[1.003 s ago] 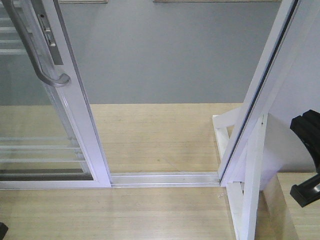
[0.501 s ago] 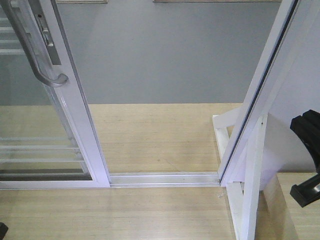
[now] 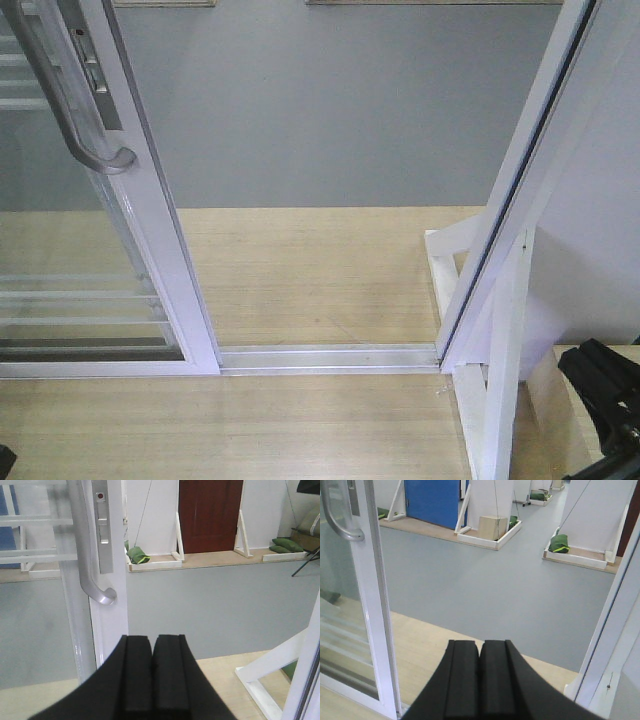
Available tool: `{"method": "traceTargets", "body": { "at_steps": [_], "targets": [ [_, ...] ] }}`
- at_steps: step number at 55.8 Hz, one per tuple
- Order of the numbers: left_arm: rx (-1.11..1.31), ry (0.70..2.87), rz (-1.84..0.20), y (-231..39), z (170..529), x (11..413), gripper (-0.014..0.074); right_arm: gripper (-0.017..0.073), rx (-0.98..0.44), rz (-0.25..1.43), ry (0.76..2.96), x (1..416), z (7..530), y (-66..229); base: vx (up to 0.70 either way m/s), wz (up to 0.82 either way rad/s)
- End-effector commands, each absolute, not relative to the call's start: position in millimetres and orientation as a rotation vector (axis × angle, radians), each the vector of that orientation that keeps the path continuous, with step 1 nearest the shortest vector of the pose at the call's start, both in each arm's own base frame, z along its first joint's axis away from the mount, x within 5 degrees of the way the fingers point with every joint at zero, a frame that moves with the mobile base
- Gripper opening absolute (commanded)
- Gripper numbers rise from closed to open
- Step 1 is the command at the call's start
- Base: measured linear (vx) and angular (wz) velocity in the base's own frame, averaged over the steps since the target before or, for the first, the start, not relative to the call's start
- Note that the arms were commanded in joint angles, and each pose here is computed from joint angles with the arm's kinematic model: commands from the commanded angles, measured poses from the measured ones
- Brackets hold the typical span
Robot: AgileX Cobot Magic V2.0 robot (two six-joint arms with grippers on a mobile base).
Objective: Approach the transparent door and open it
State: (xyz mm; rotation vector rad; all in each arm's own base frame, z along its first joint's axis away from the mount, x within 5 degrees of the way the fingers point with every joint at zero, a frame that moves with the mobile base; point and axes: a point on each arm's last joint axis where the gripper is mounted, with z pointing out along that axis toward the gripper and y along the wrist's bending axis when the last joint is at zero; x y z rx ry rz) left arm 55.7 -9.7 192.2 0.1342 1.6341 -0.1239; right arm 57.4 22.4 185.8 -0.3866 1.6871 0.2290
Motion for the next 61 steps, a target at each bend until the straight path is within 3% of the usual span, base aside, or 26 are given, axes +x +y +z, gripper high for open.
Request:
{"method": "traceTargets", "body": {
  "at_steps": [1,19,61],
  "targets": [
    [0.106,1.516,-0.134,-8.6,208.5,53.8,0.0,-0.0006,-0.342,0.213,1.602,55.0,191.8,19.5,0.0,0.0],
    [0.106,1.516,-0.134,-8.6,208.5,53.8,0.0,-0.0006,-0.16,0.11,1.579,55.1,195.0,9.2,0.0,0.0],
    [0.106,1.516,-0.134,-8.6,208.5,53.8,0.0,-0.0006,-0.142,0.117,1.485,54.8,203.6,9.3,0.0,0.0]
  ]
}}
